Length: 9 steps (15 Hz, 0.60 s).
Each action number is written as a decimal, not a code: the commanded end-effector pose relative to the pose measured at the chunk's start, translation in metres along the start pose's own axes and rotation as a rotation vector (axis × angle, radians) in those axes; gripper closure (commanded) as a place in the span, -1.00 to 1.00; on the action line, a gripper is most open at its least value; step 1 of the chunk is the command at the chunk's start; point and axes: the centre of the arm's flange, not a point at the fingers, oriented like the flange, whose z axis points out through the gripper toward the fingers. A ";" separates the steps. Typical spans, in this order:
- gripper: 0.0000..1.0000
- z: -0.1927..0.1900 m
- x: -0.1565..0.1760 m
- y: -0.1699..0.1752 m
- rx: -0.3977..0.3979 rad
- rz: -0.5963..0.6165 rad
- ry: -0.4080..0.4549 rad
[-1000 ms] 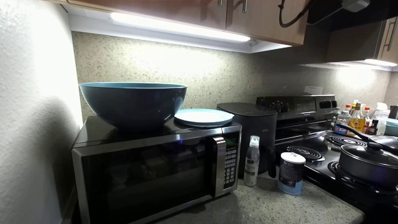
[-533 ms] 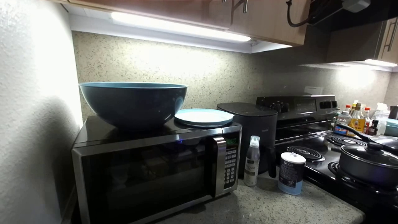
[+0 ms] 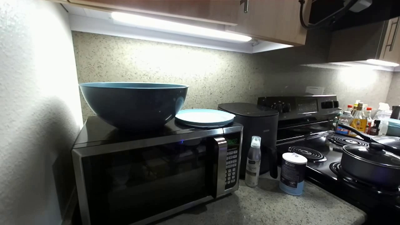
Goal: Open the top left cabinet door
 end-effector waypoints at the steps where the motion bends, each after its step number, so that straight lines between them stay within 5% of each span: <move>1: 0.78 0.002 0.001 0.001 0.000 0.002 -0.001; 4: 0.89 -0.017 -0.013 -0.007 -0.011 -0.023 0.035; 9: 0.86 -0.076 -0.057 -0.027 -0.144 -0.005 0.185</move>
